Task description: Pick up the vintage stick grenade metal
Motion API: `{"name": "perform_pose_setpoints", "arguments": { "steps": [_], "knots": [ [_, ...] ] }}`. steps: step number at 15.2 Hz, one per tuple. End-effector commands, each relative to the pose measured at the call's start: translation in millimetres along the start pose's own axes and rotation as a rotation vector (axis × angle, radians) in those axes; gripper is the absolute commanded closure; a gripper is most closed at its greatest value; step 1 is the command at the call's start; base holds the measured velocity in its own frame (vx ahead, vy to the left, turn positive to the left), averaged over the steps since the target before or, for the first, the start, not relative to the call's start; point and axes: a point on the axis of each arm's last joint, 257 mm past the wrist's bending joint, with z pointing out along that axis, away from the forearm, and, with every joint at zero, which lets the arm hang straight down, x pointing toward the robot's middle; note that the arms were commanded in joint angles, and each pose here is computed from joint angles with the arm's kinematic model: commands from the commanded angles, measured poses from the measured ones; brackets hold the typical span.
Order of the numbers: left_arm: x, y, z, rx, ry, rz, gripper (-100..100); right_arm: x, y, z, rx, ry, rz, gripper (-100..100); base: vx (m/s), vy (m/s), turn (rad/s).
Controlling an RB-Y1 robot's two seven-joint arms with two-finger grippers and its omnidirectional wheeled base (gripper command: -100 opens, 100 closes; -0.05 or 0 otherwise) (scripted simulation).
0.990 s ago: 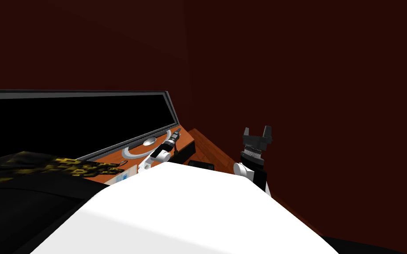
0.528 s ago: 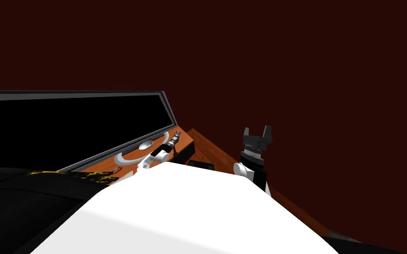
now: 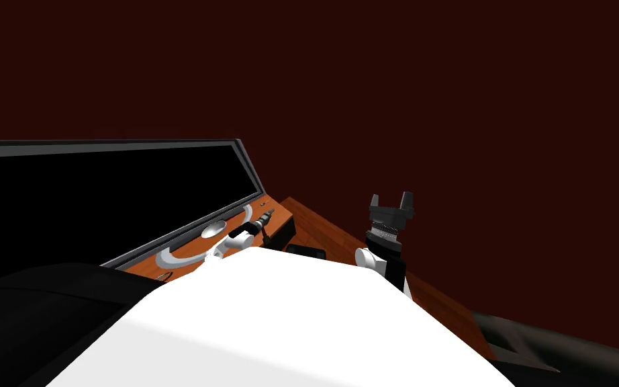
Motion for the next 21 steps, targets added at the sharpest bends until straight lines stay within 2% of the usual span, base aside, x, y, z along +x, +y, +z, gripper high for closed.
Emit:
{"name": "perform_pose_setpoints", "arguments": {
  "steps": [1,3,4,5,6,7,8,9,10,11,12,13,14,15,16,17,18,19,20,21],
  "knots": [
    [0.0,28,-0.1,-0.078,0.028,0.006,-100,0,0,0.0,0.0,0.0,0.0,0,-0.017,0.068,-0.18],
    [1.2,31,-0.3,-0.087,0.033,0.006,-100,0,0,0.0,0.0,0.0,0.0,0,-0.013,0.059,-0.098],
    [3.1,53,-2.2,-0.146,0.057,0.008,-100,0,0,0.0,0.0,0.0,0.0,0,-0.008,0.048,-0.137],
    [3.1,53,-2.2,-0.146,0.057,0.008,-100,0,0,0.0,0.0,0.0,0.0,0,-0.009,0.052,-0.145],
    [4.0,72,-4.6,-0.195,0.076,0.009,-100,0,0,0.0,0.0,0.0,0.0,0,-0.01,0.06,-0.212],
    [5.2,74,-5.1,-0.204,0.081,0.009,-100,0,0,0.0,0.0,0.0,0.0,0,-0.015,0.065,-0.174],
    [6.1,92,-8.5,-0.251,0.101,0.009,-100,0,0,0.0,0.0,0.0,0.0,0,-0.015,0.074,-0.178],
    [7.3,94,-9.2,-0.259,0.106,0.008,-100,0,0,0.0,0.0,0.0,0.0,0,-0.012,0.071,-0.151],
    [9.8,113,-13.9,-0.31,0.131,0.007,-100,0,0,0.0,0.0,0.0,0.0,0,-0.014,0.068,-0.148],
    [9.6,114,-14.1,-0.313,0.131,0.007,-100,0,0,0.0,0.0,0.0,0.0,0,-0.015,0.061,-0.133],
    [12.0,132,-19.8,-0.363,0.156,0.004,-100,0,0,0.0,0.0,0.0,0.0,0,-0.015,0.065,-0.209],
    [12.0,132,-19.8,-0.363,0.156,0.004,-100,0,0,0.0,0.0,0.0,0.0,0,-0.014,0.067,-0.177],
    [14.4,149,-26.1,-0.411,0.18,0.0,-100,0,0,0.0,0.0,0.0,0.0,0,-0.013,0.06,-0.172],
    [14.4,149,-26.1,-0.411,0.18,0.0,-100,0,0,0.0,0.0,0.0,0.0,0,-0.011,0.054,-0.15],
    [16.9,165,-32.8,-0.456,0.205,-0.005,-100,0,0,0.0,0.0,0.0,0.0,0,-0.015,0.054,-0.196],
    [17.0,165,-32.9,-0.456,0.205,-0.005,-100,0,0,0.0,0.0,0.0,0.0,0,-0.015,0.055,-0.144],
    [19.7,179,-39.9,-0.498,0.229,-0.011,-100,0,0,0.0,0.0,0.0,0.0,0,-0.019,0.064,-0.13],
    [19.7,179,-39.9,-0.498,0.229,-0.011,-100,0,0,0.0,0.0,0.0,0.0,0,-0.02,0.058,-0.125],
    [22.4,192,-47.1,-0.537,0.253,-0.018,-100,0,0,0.0,0.0,0.0,0.0,0,-0.017,0.054,-0.155],
    [22.4,192,-47.1,-0.537,0.253,-0.018,-100,0,0,0.0,0.0,0.0,0.0,0,-0.012,0.05,-0.128]
  ]
}}
